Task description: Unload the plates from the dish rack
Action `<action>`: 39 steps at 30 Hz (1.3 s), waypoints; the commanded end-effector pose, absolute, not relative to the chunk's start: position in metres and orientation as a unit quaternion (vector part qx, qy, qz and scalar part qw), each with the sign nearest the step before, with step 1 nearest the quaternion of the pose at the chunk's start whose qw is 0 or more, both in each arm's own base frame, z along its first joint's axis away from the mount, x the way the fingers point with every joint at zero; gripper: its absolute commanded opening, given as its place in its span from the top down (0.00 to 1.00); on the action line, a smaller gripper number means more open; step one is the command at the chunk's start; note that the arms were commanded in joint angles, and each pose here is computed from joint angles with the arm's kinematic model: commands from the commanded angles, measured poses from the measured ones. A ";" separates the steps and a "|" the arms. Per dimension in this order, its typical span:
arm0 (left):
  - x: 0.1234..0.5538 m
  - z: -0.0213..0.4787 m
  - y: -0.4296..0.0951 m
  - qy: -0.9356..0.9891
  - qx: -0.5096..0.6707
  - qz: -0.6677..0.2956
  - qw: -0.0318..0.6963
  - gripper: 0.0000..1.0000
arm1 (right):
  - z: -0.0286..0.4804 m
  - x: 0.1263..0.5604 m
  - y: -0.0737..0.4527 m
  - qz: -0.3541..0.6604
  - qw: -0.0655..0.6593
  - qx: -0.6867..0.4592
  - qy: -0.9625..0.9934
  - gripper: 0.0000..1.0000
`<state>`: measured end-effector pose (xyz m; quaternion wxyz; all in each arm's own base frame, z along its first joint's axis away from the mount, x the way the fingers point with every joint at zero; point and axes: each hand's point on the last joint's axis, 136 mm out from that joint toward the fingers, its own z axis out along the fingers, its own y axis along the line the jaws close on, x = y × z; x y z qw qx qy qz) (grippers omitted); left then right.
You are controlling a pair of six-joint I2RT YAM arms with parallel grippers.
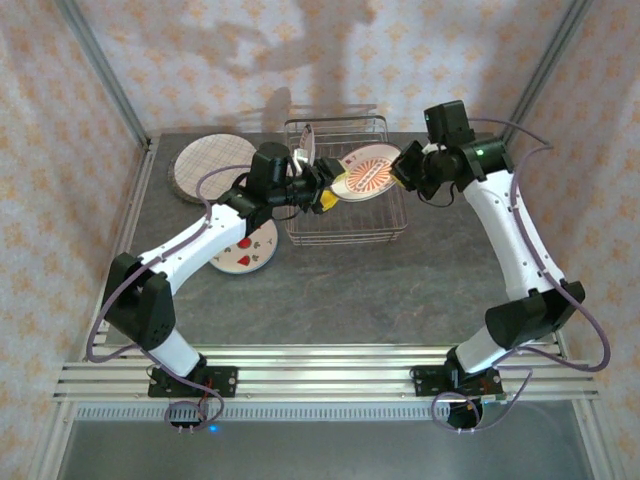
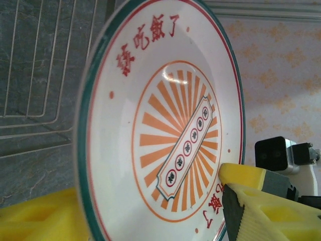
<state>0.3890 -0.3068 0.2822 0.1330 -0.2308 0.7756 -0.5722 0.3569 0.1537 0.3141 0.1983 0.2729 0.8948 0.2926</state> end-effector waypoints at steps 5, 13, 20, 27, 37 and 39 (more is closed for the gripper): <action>0.384 0.290 -0.312 0.779 -0.216 -0.573 0.132 0.42 | 0.342 0.358 0.164 0.362 0.224 0.264 0.865 1.00; 0.384 0.294 -0.311 0.778 -0.217 -0.575 0.135 0.71 | 0.336 0.359 0.167 0.374 0.211 0.266 0.863 1.00; 0.382 0.293 -0.310 0.778 -0.219 -0.573 0.134 1.00 | 0.325 0.356 0.165 0.374 0.205 0.269 0.863 1.00; 0.382 0.298 -0.310 0.773 -0.222 -0.580 0.133 1.00 | 0.323 0.354 0.167 0.373 0.199 0.255 0.869 1.00; 0.381 0.324 -0.299 0.739 -0.235 -0.613 0.151 1.00 | 0.333 0.348 0.169 0.369 0.208 0.216 0.880 0.60; 0.381 0.329 -0.290 0.734 -0.241 -0.615 0.161 1.00 | 0.335 0.346 0.166 0.360 0.217 0.205 0.884 0.45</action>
